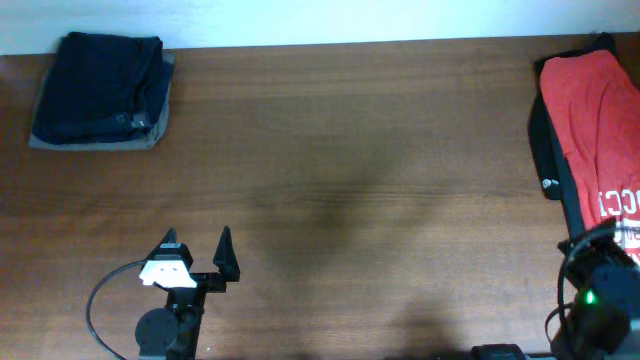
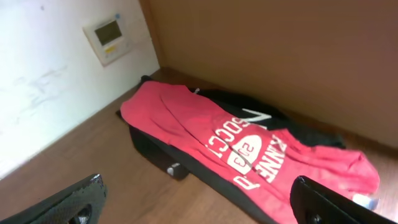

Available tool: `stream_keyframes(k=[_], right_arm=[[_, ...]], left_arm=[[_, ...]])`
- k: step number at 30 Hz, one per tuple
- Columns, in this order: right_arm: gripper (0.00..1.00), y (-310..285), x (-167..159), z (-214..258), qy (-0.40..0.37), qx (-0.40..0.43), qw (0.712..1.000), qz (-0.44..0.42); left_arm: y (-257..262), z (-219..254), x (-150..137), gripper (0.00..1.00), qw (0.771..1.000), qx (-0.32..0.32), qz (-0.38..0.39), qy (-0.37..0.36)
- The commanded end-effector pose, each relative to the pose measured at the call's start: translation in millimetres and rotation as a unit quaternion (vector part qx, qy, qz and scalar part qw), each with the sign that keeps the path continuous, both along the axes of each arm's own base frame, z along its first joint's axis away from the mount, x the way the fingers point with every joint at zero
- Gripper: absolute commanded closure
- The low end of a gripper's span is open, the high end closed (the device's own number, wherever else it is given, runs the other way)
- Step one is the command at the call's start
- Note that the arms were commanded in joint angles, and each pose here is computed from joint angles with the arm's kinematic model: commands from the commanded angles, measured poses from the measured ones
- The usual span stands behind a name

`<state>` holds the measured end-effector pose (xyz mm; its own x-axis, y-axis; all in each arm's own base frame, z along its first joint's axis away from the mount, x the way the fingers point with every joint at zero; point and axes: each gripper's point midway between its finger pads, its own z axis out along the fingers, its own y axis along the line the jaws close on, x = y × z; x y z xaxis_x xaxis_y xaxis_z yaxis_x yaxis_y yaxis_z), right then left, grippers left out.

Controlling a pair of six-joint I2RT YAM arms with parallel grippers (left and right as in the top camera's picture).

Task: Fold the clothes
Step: 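Reach the right gripper to the red t-shirt and grasp it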

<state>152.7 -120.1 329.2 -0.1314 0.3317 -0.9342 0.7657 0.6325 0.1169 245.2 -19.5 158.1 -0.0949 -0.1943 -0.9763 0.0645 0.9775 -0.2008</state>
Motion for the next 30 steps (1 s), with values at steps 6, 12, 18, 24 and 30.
stream_keyframes(k=[6, 12, 18, 24, 30], right_arm=[[0.01, -32, 23, -57, 0.202, 0.038, 0.976, -0.074], [0.01, -85, 12, -110, 0.223, 0.177, 0.942, -0.18], [0.02, -116, -33, -153, 0.212, 0.304, 0.882, -0.29], [0.01, -135, -72, -184, 0.184, 0.389, 0.829, -0.357], [0.01, -152, -79, -200, 0.149, 0.424, 0.813, -0.37]], left_arm=[[2, -2, 0, 0.0, 1.0, 0.008, 0.005, -0.001], [2, -2, 0, 0.0, 1.0, 0.009, 0.005, -0.001], [2, -2, 0, 0.0, 1.0, 0.009, 0.005, -0.001], [2, -2, 0, 0.0, 1.0, 0.008, 0.005, -0.001], [2, -2, 0, 0.0, 1.0, 0.008, 0.005, -0.001]])
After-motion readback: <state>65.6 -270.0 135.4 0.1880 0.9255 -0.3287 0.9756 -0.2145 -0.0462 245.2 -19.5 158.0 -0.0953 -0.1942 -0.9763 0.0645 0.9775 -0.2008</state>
